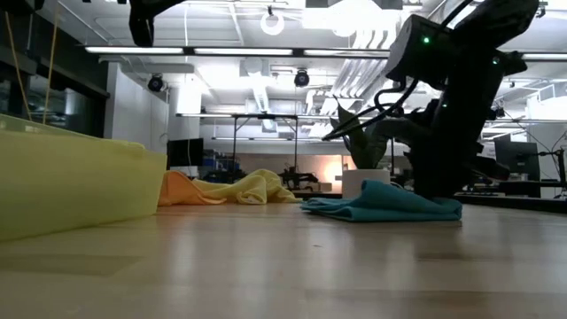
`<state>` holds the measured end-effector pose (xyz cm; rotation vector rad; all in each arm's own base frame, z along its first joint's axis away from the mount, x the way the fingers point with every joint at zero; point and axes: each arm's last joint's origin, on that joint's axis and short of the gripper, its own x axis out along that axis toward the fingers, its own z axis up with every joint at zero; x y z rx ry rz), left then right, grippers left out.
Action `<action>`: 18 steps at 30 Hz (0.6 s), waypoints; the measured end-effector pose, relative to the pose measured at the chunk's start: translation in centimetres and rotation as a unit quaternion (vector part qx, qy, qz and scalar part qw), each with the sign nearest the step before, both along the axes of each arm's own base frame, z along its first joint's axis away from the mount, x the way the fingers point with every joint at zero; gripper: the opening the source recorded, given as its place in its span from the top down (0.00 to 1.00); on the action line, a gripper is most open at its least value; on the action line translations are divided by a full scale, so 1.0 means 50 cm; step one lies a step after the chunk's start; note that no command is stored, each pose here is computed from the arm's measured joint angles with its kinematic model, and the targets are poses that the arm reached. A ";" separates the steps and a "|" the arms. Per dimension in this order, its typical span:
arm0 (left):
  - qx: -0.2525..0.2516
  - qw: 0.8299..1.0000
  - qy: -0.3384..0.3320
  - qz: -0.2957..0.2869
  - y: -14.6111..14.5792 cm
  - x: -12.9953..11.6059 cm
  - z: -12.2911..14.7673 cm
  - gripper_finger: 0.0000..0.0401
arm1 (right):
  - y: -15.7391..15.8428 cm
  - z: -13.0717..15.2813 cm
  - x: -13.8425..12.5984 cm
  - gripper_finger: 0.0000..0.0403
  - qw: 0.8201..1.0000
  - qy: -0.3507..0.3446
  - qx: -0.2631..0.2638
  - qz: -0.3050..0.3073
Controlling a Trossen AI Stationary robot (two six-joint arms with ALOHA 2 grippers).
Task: Fold microfiber towels
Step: Stack the blue microfiber cloth on top of the yellow microfiber cloth
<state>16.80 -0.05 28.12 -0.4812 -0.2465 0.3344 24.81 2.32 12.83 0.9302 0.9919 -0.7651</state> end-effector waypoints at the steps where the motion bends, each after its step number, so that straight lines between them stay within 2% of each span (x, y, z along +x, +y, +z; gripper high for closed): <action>1: -0.001 1.000 0.000 0.005 0.001 0.000 0.000 0.63 | 0.001 0.007 -0.001 0.96 1.000 0.000 0.002 0.009; 4: -0.010 1.000 -0.003 0.024 0.003 -0.001 0.002 0.63 | 0.004 0.060 0.002 0.98 0.998 -0.010 -0.006 0.060; 8: 0.001 0.999 -0.016 0.032 0.010 -0.001 0.032 0.63 | 0.005 0.156 0.029 0.99 0.981 -0.055 -0.077 0.169; 13: 0.025 0.998 0.050 0.014 0.025 0.006 0.076 0.63 | 0.026 0.264 0.077 1.00 0.926 -0.101 -0.156 0.328; 18: 0.035 0.986 0.156 -0.051 0.033 0.026 0.099 0.58 | 0.047 0.333 0.117 1.00 0.870 -0.129 -0.217 0.424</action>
